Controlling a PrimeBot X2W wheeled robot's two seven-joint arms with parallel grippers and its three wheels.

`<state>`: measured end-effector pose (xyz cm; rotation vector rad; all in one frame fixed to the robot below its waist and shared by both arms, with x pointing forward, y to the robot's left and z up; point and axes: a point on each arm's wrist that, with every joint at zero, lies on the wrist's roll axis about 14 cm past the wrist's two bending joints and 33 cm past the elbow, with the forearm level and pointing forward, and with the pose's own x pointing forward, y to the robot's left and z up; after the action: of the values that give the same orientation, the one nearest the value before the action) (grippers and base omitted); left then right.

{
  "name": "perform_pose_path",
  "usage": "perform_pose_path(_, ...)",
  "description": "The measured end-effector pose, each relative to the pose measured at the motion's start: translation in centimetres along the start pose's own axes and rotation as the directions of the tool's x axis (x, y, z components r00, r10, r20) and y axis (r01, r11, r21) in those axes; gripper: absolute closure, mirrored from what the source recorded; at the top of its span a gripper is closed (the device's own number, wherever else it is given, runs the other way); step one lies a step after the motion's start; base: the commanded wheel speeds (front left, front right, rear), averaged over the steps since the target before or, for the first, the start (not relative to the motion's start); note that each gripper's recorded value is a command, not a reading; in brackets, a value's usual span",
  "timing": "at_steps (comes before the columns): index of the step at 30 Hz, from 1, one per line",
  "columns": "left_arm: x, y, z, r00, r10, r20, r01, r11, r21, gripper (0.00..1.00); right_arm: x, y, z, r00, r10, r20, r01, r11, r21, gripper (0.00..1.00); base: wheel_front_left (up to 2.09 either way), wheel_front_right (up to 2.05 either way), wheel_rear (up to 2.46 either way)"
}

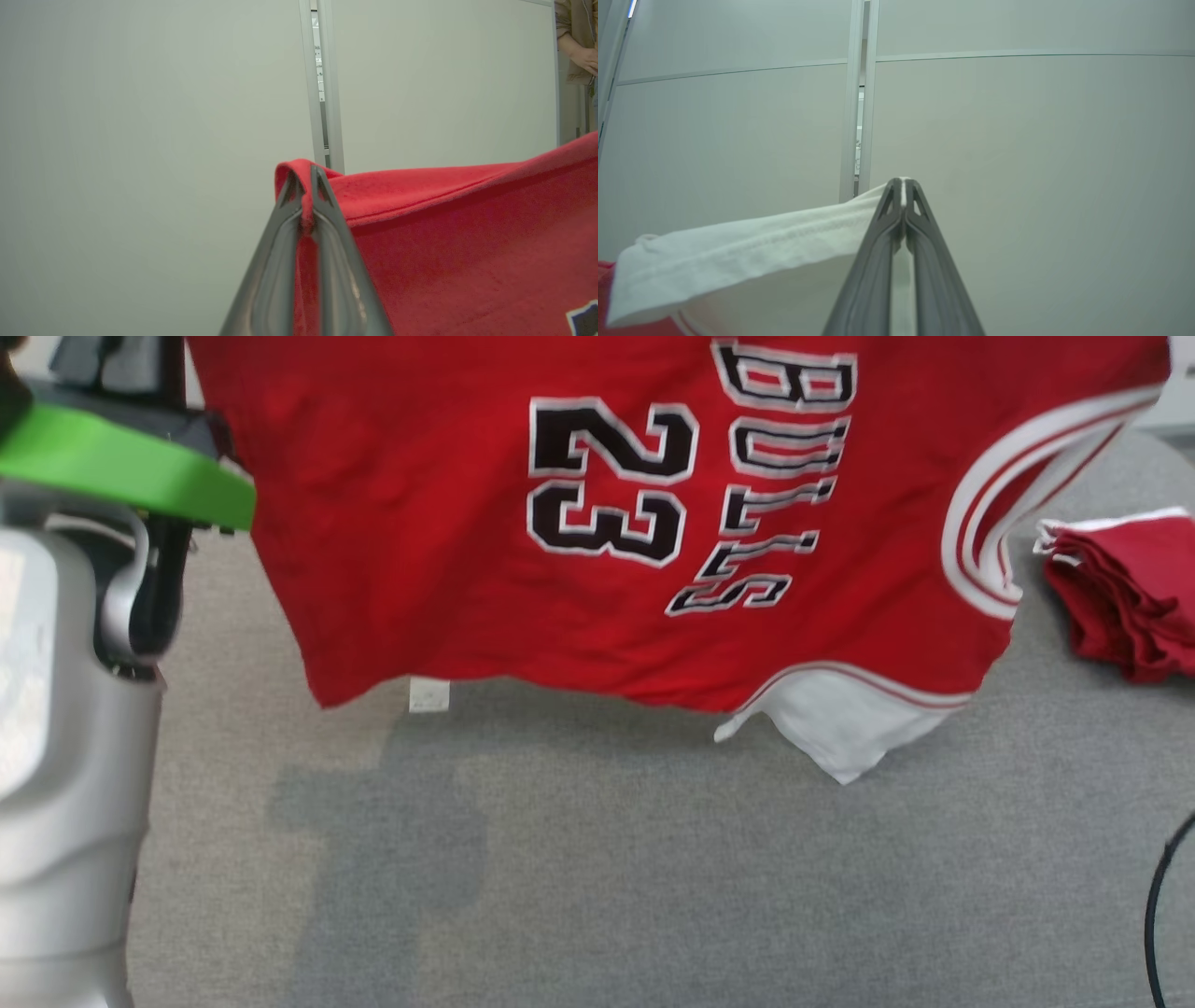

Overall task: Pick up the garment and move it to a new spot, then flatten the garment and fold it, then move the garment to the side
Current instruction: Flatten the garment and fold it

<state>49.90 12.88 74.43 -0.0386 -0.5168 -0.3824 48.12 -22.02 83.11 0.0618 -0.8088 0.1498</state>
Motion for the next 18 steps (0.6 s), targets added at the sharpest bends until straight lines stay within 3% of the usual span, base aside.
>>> perform_pose_path(9,6.5,4.1,-3.2,0.997,0.065,0.032,-0.065,0.998,0.021,1.00,6.2,-1.8,-4.0,0.999,-0.037,0.010,0.038,0.993,-0.116,1.00,0.00,0.00,0.00)
perform_pose_path(12,8.6,5.5,-4.5,0.996,0.073,0.046,-0.076,0.994,0.077,1.00,8.2,-2.3,-5.2,0.998,-0.053,0.028,0.057,0.987,-0.149,1.00,0.00,0.00,0.00)
perform_pose_path(18,11.5,7.4,-7.9,0.994,0.096,0.050,-0.101,0.991,0.092,1.00,9.6,-3.4,-8.2,0.994,-0.093,0.053,0.101,0.979,-0.180,1.00,0.00,0.00,0.00)
